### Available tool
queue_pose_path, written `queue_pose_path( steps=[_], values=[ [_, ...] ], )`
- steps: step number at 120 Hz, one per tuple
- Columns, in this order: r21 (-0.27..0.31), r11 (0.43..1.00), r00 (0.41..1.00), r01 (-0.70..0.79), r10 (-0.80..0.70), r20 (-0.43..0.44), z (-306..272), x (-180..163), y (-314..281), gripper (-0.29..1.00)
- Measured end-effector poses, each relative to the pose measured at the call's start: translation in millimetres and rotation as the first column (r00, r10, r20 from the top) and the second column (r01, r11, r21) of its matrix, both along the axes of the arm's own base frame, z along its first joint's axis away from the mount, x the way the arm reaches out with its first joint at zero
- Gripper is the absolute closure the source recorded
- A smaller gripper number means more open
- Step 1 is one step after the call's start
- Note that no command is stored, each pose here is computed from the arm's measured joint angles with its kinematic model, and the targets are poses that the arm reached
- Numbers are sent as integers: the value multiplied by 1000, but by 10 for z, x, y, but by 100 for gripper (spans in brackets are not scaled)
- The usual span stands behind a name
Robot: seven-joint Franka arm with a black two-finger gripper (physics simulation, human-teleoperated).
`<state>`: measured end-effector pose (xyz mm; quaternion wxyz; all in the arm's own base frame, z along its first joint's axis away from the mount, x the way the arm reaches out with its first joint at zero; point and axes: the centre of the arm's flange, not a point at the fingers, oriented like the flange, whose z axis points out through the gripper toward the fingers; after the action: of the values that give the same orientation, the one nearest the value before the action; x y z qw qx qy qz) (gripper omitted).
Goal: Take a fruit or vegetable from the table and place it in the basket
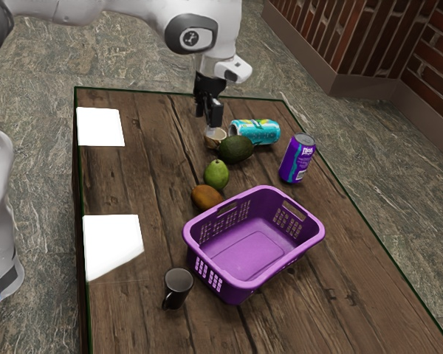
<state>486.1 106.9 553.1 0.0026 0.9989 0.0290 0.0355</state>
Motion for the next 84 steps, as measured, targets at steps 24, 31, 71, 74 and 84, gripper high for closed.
queue_pose_path(
  steps=[24, 31, 71, 74, 84],
  values=[
    [24, 997, 998, 69, -70, 8, -133, 218, -307, 0],
    [29, 996, 997, 82, -82, 9, -159, 273, -367, 0],
    [41, 995, 995, 95, -95, -14, -602, 486, -432, 0],
    [42, 994, 995, 101, -100, -11, -603, 500, -459, 0],
    [44, 992, 993, 119, -119, 0, -592, 528, -556, 0]
  ],
)
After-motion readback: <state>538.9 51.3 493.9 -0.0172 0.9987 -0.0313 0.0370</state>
